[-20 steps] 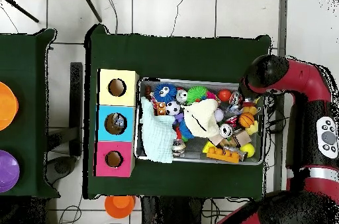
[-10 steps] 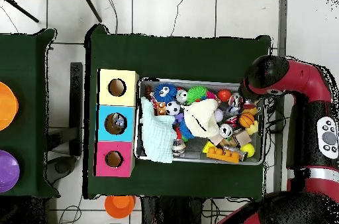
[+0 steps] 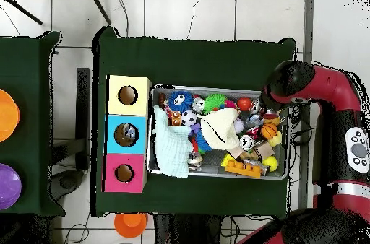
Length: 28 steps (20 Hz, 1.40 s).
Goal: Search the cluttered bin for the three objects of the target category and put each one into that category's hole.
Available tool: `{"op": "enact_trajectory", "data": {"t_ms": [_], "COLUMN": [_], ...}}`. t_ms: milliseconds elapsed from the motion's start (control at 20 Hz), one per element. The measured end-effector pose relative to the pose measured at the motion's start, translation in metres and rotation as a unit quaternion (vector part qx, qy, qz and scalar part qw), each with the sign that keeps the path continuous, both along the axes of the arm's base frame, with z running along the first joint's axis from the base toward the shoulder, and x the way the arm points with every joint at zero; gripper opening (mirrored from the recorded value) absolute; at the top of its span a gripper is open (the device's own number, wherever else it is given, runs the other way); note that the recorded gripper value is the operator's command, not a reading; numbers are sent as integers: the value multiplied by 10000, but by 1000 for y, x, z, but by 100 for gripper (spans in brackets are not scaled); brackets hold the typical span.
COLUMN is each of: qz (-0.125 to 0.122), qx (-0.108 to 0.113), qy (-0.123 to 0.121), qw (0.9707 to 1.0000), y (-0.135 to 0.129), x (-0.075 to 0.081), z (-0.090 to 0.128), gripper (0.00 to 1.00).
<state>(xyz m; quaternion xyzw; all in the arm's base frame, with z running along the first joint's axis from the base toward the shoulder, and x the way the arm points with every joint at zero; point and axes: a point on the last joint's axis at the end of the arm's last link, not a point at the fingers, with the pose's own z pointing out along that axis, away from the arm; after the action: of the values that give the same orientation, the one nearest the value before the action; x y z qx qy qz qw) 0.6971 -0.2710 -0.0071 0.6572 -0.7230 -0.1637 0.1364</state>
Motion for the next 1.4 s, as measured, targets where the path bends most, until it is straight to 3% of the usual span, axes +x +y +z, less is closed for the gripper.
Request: {"op": "enact_trajectory", "data": {"t_ms": [950, 1350, 1400], "qz": [-61, 85, 82], "qx": [277, 228, 185], "qy": [242, 298, 284], "qw": [9993, 9993, 9994], "y": [10, 1, -6], "x": [-6, -28, -33], "z": [12, 59, 74], "gripper": [0, 0, 0]}}
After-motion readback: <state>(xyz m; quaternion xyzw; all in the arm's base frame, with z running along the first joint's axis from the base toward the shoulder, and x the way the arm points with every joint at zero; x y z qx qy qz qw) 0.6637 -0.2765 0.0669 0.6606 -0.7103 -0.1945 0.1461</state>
